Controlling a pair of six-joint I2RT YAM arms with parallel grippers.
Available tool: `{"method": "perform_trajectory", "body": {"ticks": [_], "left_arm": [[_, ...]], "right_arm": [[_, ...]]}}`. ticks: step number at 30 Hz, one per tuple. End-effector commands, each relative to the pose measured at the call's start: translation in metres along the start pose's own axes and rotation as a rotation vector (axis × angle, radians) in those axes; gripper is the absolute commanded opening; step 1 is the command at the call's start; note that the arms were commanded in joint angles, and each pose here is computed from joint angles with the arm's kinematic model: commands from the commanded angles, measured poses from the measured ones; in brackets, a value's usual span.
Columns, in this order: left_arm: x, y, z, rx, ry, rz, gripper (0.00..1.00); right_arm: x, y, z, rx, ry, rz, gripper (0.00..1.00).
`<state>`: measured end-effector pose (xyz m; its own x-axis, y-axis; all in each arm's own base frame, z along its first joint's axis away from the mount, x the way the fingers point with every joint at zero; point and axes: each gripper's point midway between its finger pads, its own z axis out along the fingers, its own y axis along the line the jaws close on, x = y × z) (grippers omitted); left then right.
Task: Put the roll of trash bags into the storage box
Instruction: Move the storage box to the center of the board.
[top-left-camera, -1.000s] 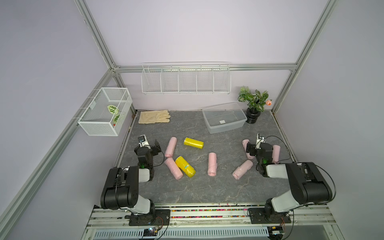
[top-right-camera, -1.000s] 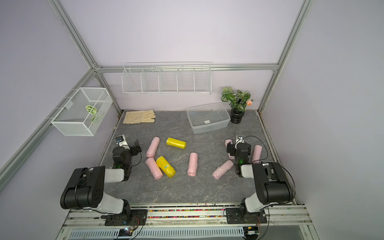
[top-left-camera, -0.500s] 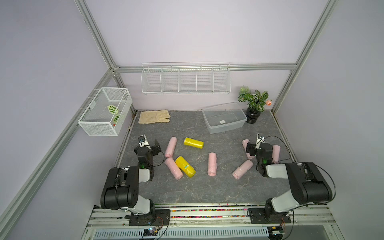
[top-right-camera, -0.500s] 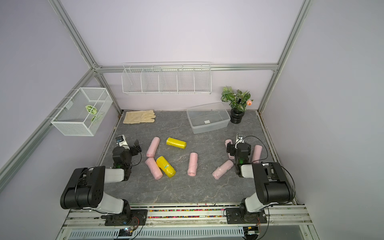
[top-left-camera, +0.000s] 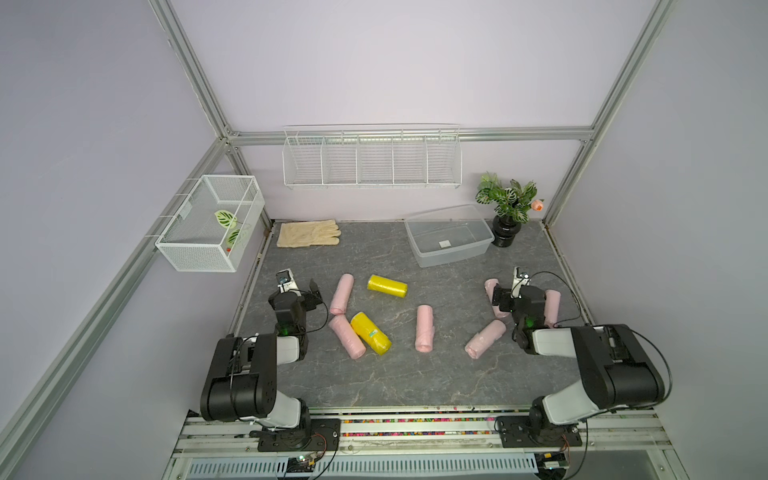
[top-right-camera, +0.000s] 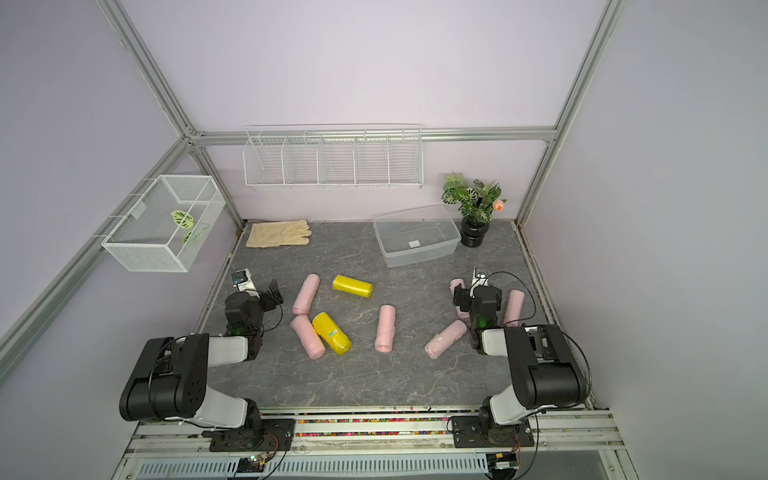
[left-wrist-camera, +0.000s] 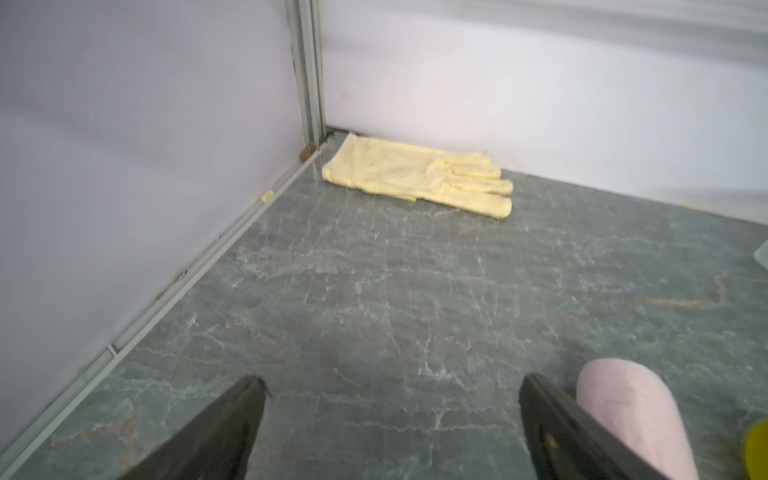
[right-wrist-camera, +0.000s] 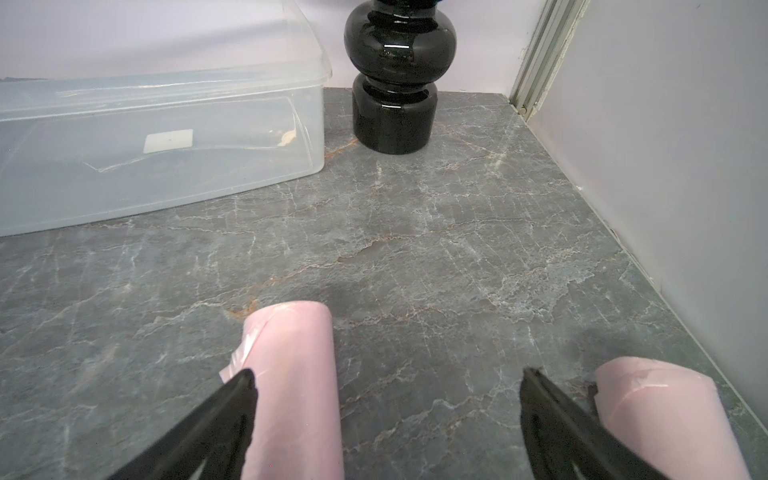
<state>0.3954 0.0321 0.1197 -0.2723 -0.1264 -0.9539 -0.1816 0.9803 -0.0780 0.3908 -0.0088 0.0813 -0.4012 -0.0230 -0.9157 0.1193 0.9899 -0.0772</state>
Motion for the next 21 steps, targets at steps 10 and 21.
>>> {"method": "perform_trajectory", "body": {"ticks": [10, 21], "left_arm": [[-0.092, -0.104, -0.018, 0.291, 0.184, -0.116, 0.98], [-0.071, -0.219, 0.014, 0.403, 0.447, -0.072, 0.93]], "right_arm": [[-0.009, -0.003, 0.000, 0.015, -0.019, -0.001, 0.99], [-0.021, 0.004, 0.000, -0.021, -0.043, -0.024, 0.99]]}}
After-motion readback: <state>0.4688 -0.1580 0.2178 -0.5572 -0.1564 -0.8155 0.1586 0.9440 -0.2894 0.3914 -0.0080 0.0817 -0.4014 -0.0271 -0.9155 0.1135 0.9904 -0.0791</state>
